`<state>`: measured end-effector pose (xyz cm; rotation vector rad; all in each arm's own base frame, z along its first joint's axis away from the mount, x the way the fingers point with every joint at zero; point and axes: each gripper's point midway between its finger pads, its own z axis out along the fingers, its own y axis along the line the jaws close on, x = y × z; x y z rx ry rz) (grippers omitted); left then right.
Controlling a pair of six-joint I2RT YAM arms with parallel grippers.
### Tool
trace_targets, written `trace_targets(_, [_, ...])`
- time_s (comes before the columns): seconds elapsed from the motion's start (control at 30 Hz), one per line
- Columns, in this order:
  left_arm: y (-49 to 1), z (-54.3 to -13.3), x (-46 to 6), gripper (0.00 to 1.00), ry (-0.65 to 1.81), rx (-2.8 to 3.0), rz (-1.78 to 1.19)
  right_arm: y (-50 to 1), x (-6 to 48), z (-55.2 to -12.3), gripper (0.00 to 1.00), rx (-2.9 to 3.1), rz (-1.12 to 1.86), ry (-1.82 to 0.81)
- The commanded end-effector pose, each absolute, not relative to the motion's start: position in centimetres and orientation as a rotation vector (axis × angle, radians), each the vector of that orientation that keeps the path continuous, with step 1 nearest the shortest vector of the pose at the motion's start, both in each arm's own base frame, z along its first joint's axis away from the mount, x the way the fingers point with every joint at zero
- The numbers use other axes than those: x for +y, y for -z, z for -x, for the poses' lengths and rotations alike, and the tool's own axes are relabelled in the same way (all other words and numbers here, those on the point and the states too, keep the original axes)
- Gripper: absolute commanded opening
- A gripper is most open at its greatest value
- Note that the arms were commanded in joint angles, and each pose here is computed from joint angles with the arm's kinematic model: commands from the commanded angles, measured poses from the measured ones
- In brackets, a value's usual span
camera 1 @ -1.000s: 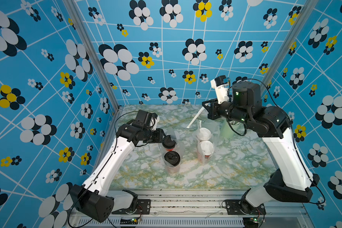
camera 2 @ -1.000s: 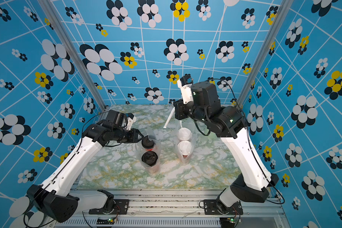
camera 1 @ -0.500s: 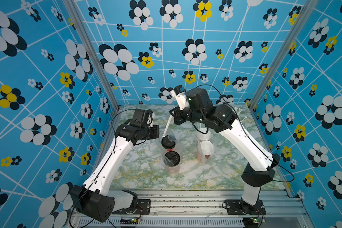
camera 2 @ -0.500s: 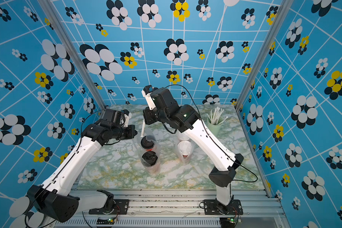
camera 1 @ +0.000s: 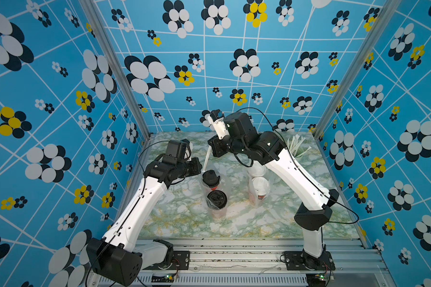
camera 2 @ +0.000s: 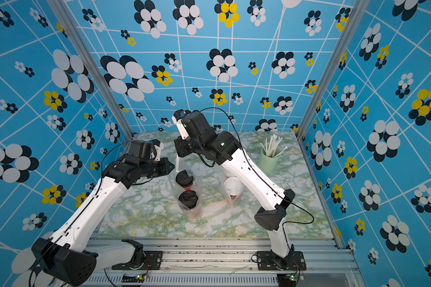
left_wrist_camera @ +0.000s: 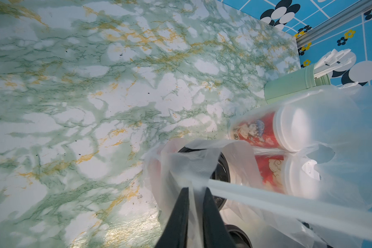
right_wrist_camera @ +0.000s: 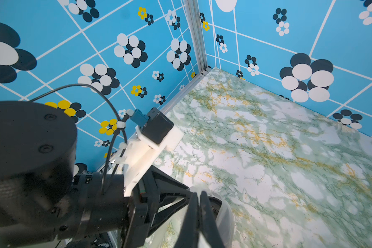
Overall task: Pack milk tea into plastic carrier bags
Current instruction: Place the straw in the plastic carrier bag.
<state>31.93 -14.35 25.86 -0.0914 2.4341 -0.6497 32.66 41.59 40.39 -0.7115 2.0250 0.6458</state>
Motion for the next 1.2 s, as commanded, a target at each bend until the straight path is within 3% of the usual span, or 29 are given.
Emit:
trace_targets(0.0, [-25.8, -32.4, -13.6, 0.12, 0.608, 2.429, 0.108, -41.4, 42.0, -31.2, 0.0, 1.993, 0.754, -0.686])
trace_targets(0.2, [-26.0, -32.4, -13.7, 0.0, 0.617, 2.427, 0.108, -40.3, 43.4, -31.5, 0.0, 1.973, 0.757, -0.698])
trace_targets(0.8, [-26.7, -31.9, -13.6, 0.0, 0.67, 2.398, 0.134, -31.7, 45.2, -34.4, 0.0, 1.941, 0.885, -0.446])
trace_targets(1.17, [-26.7, -31.6, -13.1, 0.0, 0.685, 2.385, 0.164, -23.9, 45.6, -35.6, 0.0, 2.036, 0.977, -0.301])
